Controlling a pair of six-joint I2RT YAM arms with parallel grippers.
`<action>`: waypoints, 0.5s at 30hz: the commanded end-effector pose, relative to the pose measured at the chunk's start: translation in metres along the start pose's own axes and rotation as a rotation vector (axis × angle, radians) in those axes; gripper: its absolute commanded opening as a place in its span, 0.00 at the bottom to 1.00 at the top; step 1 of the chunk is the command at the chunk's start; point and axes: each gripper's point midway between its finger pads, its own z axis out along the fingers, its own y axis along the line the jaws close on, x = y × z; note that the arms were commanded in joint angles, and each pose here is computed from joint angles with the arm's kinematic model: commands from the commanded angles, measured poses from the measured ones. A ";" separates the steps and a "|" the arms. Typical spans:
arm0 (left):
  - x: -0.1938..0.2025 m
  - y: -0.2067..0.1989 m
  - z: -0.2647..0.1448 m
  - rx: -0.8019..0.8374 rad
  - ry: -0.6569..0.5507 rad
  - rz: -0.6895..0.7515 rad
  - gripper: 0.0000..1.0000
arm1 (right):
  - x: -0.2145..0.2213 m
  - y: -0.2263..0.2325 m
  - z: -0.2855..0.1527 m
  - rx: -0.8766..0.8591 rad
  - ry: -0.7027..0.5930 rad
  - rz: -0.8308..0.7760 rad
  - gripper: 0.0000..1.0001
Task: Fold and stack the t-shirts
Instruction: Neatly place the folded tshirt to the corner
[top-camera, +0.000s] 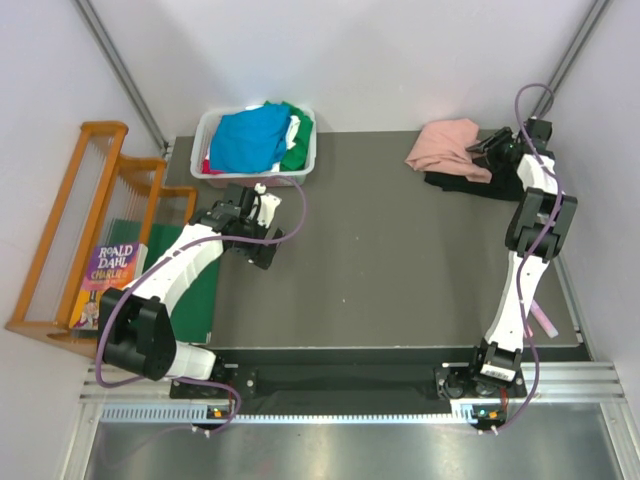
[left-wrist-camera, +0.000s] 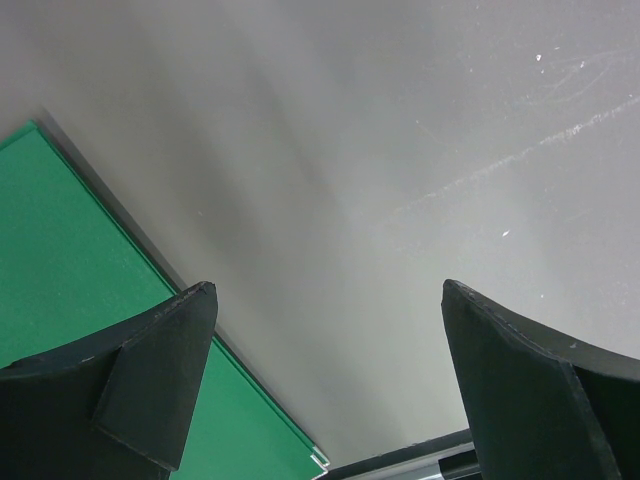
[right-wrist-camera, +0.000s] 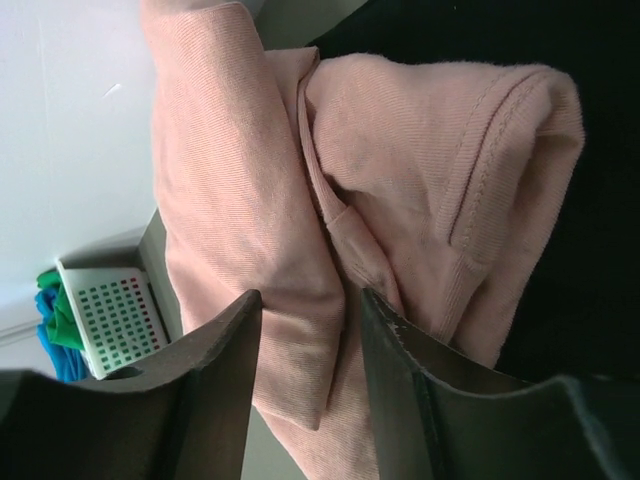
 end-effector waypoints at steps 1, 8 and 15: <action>-0.007 0.003 -0.010 -0.011 -0.040 0.006 0.98 | -0.007 0.033 -0.007 -0.054 -0.024 -0.026 0.42; -0.006 0.002 -0.009 -0.005 -0.035 0.001 0.98 | -0.011 0.056 -0.004 -0.099 -0.030 -0.046 0.22; -0.007 0.001 -0.009 -0.003 -0.036 -0.002 0.98 | -0.014 0.067 -0.016 -0.102 -0.044 -0.065 0.10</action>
